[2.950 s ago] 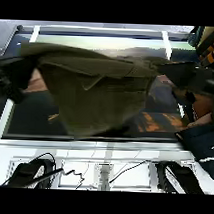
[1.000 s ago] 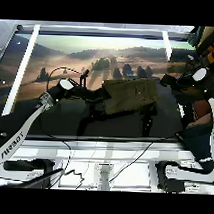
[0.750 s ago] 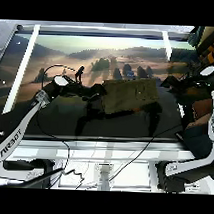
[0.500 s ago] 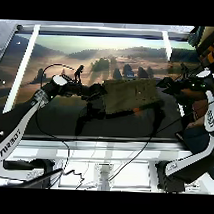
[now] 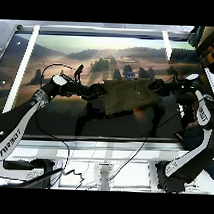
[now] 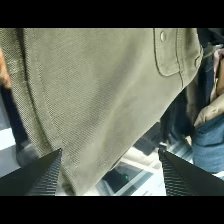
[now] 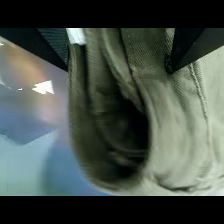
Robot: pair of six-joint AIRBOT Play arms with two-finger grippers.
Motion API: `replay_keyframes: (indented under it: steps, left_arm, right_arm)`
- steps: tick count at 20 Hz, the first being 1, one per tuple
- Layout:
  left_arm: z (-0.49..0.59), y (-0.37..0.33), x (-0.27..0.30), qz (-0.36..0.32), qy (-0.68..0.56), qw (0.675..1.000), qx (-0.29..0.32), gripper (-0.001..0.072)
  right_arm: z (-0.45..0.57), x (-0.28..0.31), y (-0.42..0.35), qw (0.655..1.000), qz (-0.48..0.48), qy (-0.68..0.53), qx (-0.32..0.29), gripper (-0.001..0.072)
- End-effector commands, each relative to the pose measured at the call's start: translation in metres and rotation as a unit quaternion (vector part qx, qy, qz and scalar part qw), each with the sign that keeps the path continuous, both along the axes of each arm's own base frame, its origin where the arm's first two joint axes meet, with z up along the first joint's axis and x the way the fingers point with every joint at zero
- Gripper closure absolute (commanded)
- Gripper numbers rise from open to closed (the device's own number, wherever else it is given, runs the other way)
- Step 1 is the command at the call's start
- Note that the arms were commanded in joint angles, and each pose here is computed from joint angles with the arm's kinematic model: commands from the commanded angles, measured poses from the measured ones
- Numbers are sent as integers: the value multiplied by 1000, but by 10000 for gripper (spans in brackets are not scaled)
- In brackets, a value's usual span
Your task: Fold the clothes and pants, and hang the long-sleeved shirts on hangers.
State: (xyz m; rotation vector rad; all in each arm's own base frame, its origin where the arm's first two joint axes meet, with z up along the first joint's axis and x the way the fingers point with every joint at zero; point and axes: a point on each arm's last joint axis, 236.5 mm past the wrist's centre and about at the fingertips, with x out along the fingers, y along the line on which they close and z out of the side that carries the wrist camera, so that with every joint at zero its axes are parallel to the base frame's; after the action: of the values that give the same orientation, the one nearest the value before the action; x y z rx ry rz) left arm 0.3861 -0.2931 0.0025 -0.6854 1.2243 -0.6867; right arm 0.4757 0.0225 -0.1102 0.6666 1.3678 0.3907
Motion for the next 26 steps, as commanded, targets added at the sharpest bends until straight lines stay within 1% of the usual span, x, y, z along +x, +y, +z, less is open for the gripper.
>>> replay_keyframes:
  steps: [1,2,3,4,5,6,8,9,11,12,14,15,17,20,23,26]
  left_arm:
    - [-2,2,1,-1,-3,1000,6,12]
    - [-3,2,0,-2,-3,1000,7,12]
    - [-2,2,0,-2,-3,1000,7,12]
    - [-3,2,1,-2,-3,1000,7,12]
    - [-3,2,1,-2,-3,1000,7,12]
    - [-3,2,1,-2,-3,1000,7,12]
    - [-3,4,2,-2,-5,1000,8,15]
    - [-2,7,4,-9,-20,1000,11,102]
    - [-2,21,14,-21,-59,998,22,478]
    - [2,32,20,-12,-65,998,23,676]
    - [17,57,35,17,-81,996,22,691]
    - [29,70,41,23,-107,994,25,691]
    - [64,95,49,8,-200,979,48,691]
    - [126,121,46,0,-318,945,77,691]
    - [171,136,36,20,-367,926,83,691]
    - [201,140,23,25,-401,912,87,691]
  right_arm:
    - [-11,-9,44,998,59,7,-5,47]
    - [-10,-12,57,997,79,5,-2,53]
    - [-9,-16,70,995,99,4,0,152]
    - [-9,-20,79,993,115,4,2,303]
    - [-8,-23,88,992,124,5,5,516]
    - [-4,-22,98,992,125,3,14,664]
    - [11,-18,117,992,119,-10,49,670]
    - [25,-14,127,989,121,-28,77,670]
    - [69,-5,142,980,124,-70,136,670]
    - [94,-1,147,974,128,-94,161,669]
    - [153,8,147,962,130,-146,193,670]
    - [180,13,142,957,126,-176,195,669]
    - [232,23,120,950,104,-236,178,670]
    - [303,27,67,945,28,-282,160,670]
    - [362,12,2,934,-53,-327,134,670]
    - [410,-15,-87,910,-169,-365,96,670]
